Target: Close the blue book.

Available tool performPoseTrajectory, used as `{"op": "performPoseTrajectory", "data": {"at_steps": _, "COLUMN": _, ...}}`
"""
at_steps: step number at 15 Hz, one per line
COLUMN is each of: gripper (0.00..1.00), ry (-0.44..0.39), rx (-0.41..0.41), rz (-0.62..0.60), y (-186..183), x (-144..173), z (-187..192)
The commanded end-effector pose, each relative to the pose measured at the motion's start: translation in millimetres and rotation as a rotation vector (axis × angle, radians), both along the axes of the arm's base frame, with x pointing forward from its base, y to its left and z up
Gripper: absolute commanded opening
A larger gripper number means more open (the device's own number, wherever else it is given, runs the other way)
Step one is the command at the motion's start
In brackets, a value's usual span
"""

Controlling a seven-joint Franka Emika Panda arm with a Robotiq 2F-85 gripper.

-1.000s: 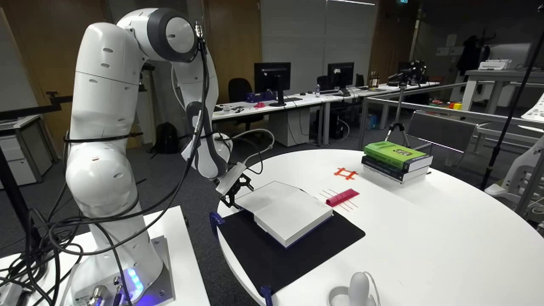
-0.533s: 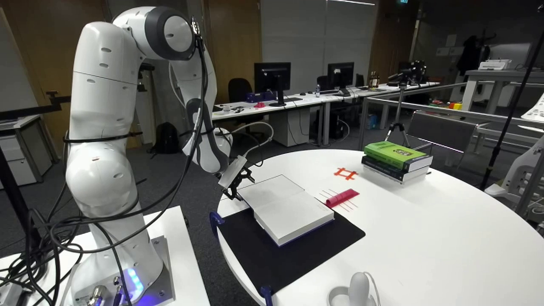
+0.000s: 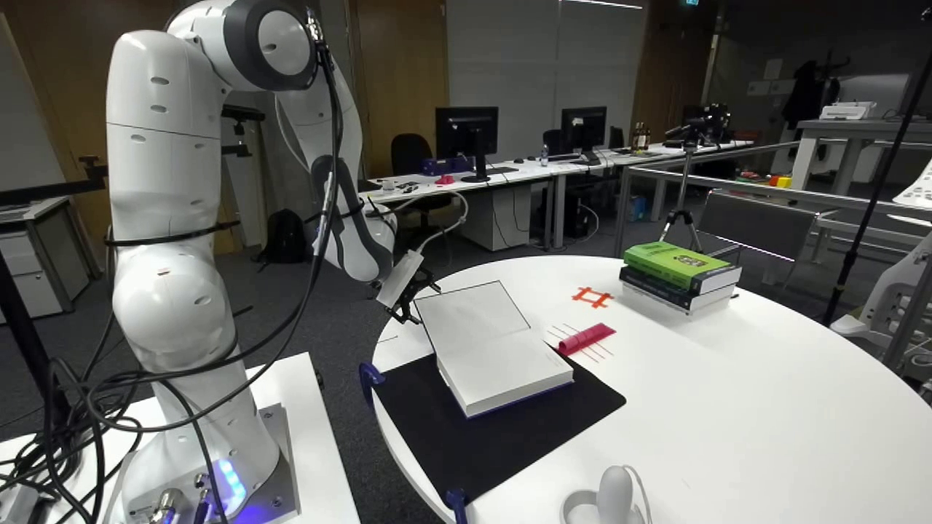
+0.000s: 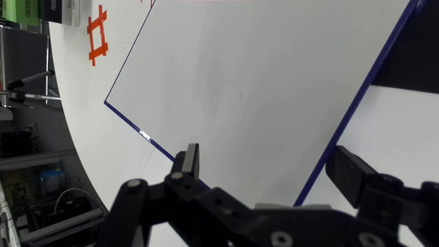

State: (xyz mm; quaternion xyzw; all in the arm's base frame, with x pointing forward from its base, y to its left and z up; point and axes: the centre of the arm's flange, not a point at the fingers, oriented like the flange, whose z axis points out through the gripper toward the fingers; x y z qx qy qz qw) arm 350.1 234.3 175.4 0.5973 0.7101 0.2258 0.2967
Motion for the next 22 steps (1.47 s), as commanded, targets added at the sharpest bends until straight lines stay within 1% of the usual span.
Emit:
{"op": "performPoseTrajectory", "data": {"at_steps": 1, "gripper": 1.00, "ry": -0.072, "rx": 0.076, "rz": -0.092, "y": -7.0, "x": -7.9, "z": 26.6}}
{"op": "performPoseTrajectory", "data": {"at_steps": 5, "gripper": 1.00, "ry": -0.108, "rx": 0.150, "rz": -0.162, "y": -13.5, "x": -8.5, "z": 43.1}}
{"op": "performPoseTrajectory", "data": {"at_steps": 13, "gripper": 1.00, "ry": -0.163, "rx": 0.252, "rz": -0.298, "y": -27.9, "x": -4.6, "z": 67.3}}
{"op": "performPoseTrajectory", "data": {"at_steps": 19, "gripper": 1.00, "ry": -0.151, "rx": 0.343, "rz": -0.527, "y": -43.8, "x": 0.6, "z": 87.8}}
{"op": "performPoseTrajectory", "data": {"at_steps": 22, "gripper": 1.00, "ry": -0.168, "rx": 0.392, "rz": -0.594, "y": -54.7, "x": 3.9, "z": 105.4}}
